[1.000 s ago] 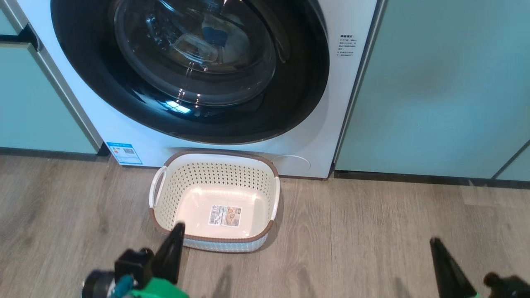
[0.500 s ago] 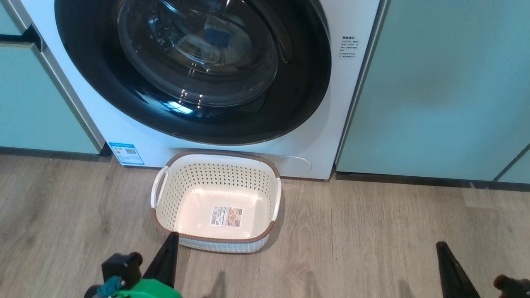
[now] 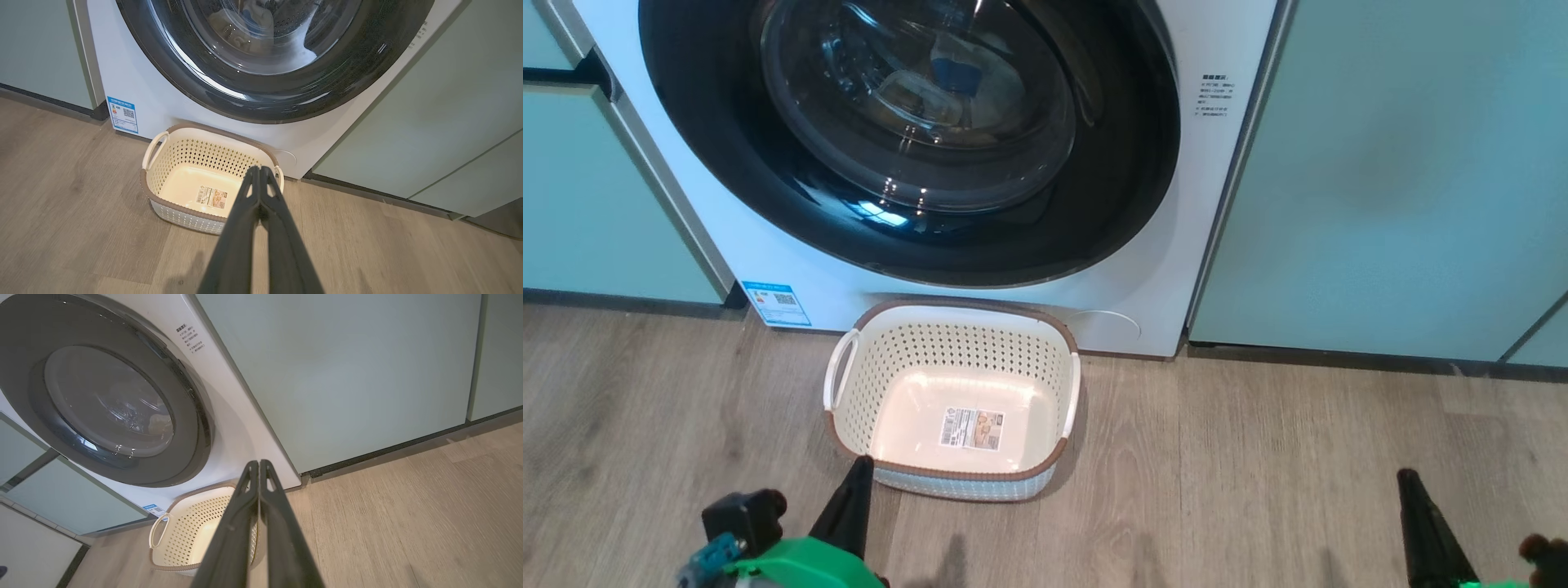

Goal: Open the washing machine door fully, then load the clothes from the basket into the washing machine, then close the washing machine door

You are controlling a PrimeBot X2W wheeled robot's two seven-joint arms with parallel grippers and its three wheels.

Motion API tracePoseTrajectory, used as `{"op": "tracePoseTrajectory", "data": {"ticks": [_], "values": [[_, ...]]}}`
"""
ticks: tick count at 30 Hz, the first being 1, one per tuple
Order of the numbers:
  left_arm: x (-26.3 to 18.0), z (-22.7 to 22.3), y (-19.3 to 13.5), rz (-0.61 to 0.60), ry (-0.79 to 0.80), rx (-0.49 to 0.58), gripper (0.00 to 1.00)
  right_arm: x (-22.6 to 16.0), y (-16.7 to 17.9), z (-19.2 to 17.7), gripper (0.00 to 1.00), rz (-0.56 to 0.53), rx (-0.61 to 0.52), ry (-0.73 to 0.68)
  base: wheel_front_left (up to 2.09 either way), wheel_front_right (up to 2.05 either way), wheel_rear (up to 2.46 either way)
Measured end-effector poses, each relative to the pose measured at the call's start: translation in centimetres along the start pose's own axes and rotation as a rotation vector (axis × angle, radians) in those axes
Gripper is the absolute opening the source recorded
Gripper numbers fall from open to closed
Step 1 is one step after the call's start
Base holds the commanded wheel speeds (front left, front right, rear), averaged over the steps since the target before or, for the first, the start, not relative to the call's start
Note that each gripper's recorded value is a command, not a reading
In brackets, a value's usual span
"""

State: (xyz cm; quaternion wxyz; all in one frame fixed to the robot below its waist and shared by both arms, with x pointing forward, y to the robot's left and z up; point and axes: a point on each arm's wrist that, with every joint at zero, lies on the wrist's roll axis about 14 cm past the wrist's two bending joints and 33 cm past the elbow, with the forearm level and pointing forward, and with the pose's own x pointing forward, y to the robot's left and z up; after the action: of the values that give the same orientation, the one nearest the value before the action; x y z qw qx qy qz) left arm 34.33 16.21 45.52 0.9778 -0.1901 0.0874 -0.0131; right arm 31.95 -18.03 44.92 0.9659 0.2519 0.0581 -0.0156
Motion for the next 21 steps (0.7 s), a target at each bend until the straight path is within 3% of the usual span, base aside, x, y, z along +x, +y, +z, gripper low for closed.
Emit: {"op": "tracePoseTrajectory", "data": {"ticks": [21], "values": [[0.64,0.57,0.68,0.02,-0.001,-0.243,0.0,1.03,-0.45,0.57,0.0,-0.028,0.22,-0.003,0.0,0.0,0.0]]}}
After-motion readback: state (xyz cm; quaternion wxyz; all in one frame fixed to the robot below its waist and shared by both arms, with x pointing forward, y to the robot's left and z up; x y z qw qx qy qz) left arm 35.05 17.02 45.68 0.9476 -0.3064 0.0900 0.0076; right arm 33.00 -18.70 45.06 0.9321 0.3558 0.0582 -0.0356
